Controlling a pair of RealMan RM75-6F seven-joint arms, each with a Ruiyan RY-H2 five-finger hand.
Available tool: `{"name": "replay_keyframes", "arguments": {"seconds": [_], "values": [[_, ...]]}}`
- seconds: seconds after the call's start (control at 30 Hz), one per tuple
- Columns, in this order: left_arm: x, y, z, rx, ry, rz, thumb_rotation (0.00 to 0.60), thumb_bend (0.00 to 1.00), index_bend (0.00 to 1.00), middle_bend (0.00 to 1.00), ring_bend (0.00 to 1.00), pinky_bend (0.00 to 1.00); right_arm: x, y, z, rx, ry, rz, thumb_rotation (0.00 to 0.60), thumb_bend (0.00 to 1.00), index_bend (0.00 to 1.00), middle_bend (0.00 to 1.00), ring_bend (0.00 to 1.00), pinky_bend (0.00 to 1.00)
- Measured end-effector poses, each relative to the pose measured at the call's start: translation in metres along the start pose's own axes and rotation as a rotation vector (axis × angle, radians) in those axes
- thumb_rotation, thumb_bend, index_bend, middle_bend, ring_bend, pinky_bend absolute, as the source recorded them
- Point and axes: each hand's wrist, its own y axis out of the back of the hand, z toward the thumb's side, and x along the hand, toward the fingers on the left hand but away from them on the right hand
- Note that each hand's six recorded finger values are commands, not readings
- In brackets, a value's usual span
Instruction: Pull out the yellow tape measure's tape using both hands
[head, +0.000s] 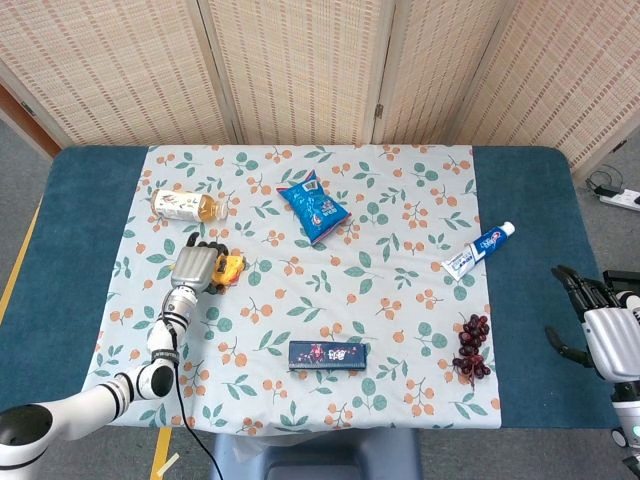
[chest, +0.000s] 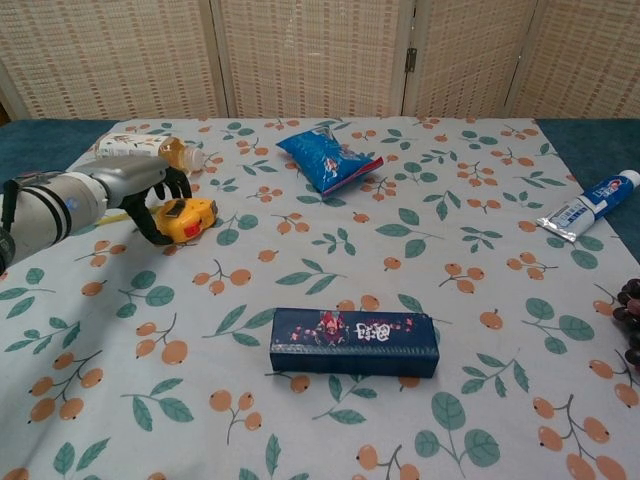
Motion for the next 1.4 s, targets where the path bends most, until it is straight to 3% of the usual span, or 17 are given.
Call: {"name": "replay_keyframes", "arguments": {"seconds": [0.3,0.6,0.73,0.9,1.13,1.4], "values": [[0.000,0.001,-0.001,-0.037,-0.013,0.006,0.600,0.52,0.54,0.50,0.41,0.15,-0.002,0.002,0.005,-0.010,0.011,-0.004,0.600,0.41,0.11,0.13,0.21,0.15],[-0.016,0.022,0.005,-0.184,-0.085,0.064,0.600,0.54,0.58,0.53,0.44,0.19,-0.017,0.003,0.040,-0.068,0.104,0.022,0.600,0.41,0.13,0.14,0.21,0.15],[-0.029,0.037,0.014,-0.230,-0.140,0.103,0.600,0.54,0.58,0.53,0.45,0.19,-0.033,0.001,0.070,-0.118,0.175,0.047,0.600,0.41,0.22,0.13,0.14,0.13],[-0.053,0.057,0.031,-0.273,-0.224,0.155,0.600,0.54,0.58,0.53,0.45,0.19,-0.058,-0.004,0.114,-0.168,0.273,0.085,0.600,0.41,0.40,0.06,0.03,0.01],[-0.085,0.077,0.054,-0.302,-0.320,0.228,0.600,0.54,0.58,0.53,0.45,0.20,-0.092,-0.016,0.173,-0.211,0.348,0.188,0.600,0.41,0.41,0.04,0.08,0.00],[-0.100,0.078,0.075,-0.276,-0.370,0.244,0.600,0.54,0.58,0.53,0.45,0.19,-0.124,-0.027,0.223,-0.205,0.388,0.247,0.600,0.41,0.41,0.04,0.11,0.00]]}}
